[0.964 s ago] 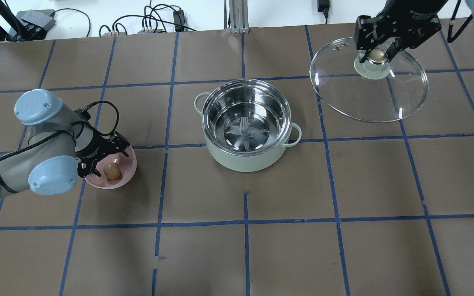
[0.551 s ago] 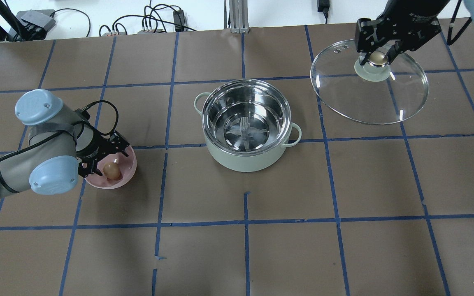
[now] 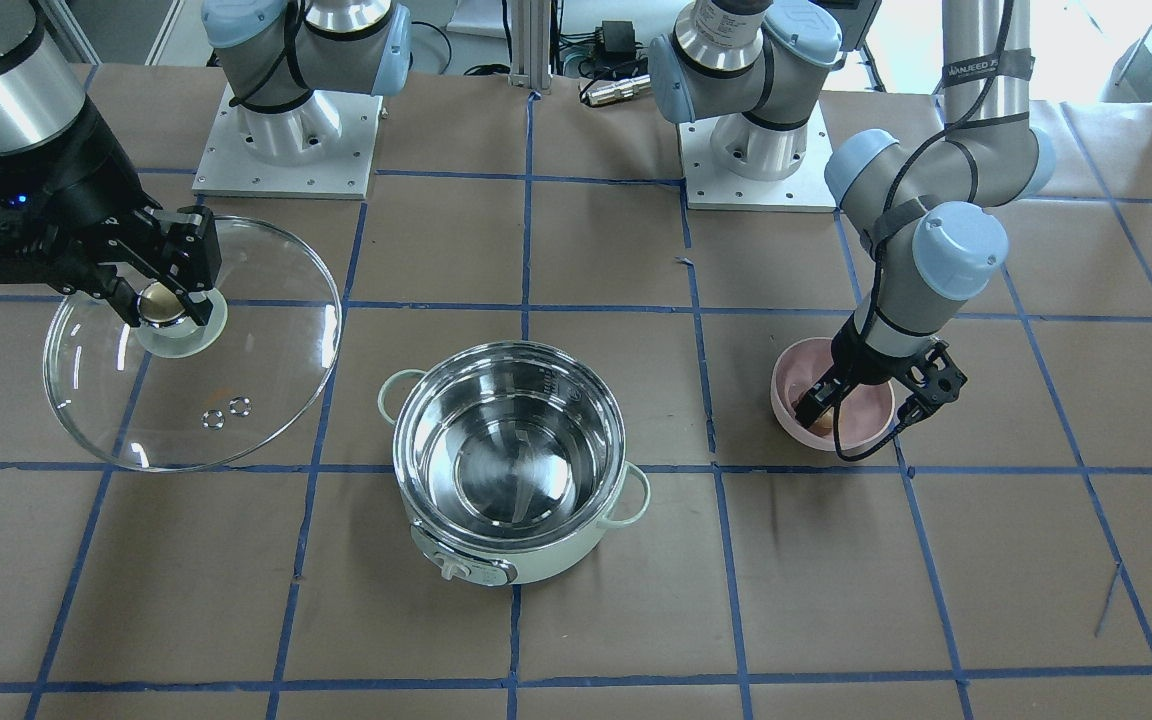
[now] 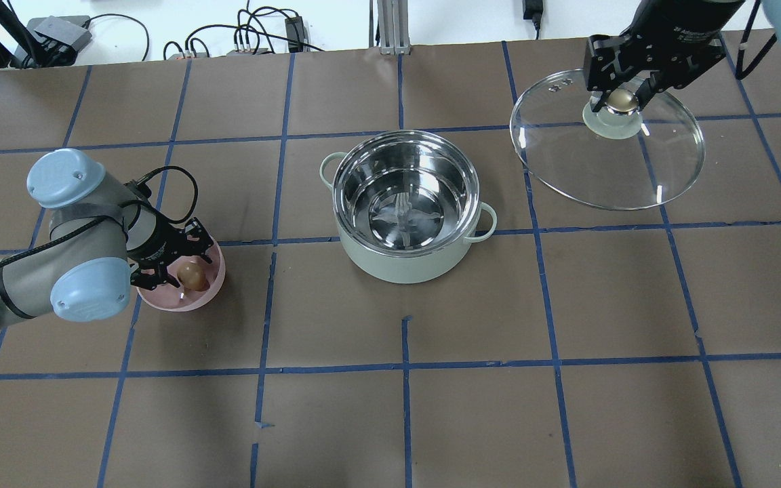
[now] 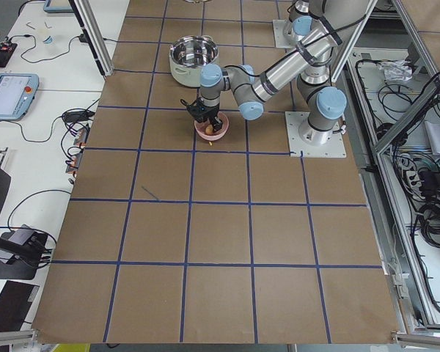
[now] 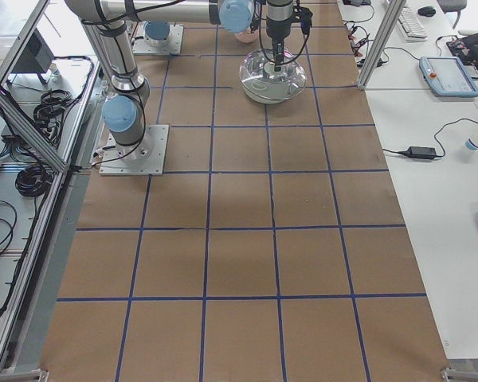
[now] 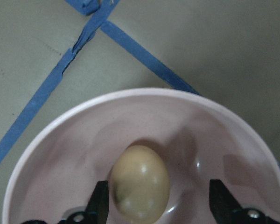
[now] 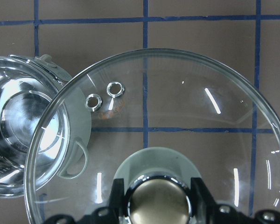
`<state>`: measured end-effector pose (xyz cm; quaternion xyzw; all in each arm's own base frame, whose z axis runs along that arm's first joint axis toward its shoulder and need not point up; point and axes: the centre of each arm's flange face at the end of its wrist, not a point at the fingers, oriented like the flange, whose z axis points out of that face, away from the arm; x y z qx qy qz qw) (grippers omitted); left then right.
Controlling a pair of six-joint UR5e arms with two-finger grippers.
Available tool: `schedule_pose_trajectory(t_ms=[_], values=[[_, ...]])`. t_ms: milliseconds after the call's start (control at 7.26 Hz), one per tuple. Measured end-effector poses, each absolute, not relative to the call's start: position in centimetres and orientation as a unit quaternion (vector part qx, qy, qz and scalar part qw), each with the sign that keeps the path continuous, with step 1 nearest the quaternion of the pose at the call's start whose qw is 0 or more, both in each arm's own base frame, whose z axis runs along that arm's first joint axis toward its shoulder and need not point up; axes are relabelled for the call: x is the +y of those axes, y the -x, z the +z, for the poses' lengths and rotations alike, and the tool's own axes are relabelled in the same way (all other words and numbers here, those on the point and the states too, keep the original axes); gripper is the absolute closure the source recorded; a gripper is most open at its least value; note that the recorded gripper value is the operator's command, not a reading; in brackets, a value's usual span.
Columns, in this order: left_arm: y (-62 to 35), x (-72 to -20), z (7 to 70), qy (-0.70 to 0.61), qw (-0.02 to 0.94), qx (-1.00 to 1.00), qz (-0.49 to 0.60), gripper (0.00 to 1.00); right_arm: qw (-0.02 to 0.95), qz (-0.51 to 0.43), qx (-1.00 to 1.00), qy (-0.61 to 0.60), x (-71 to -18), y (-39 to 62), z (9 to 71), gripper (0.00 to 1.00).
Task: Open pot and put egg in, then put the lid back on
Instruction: 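Lower the left gripper into the pink bowl and close it on the egg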
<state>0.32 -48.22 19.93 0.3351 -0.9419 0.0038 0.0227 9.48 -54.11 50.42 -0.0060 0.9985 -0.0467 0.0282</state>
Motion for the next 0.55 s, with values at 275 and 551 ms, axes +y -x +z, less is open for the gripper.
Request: schedule_pose_trajectory(t_ms=[275, 551], values=[[-0.33, -48.23, 19.78, -0.335, 0.023, -0.942, 0.002, 0.50, 0.029, -0.047, 0.998, 0.007, -54.08, -9.57, 50.39, 0.66], [-0.34, -48.27, 19.70, -0.335, 0.023, -0.942, 0.002, 0.56, 0.030, -0.047, 0.998, 0.007, -54.09, -9.58, 50.40, 0.66]])
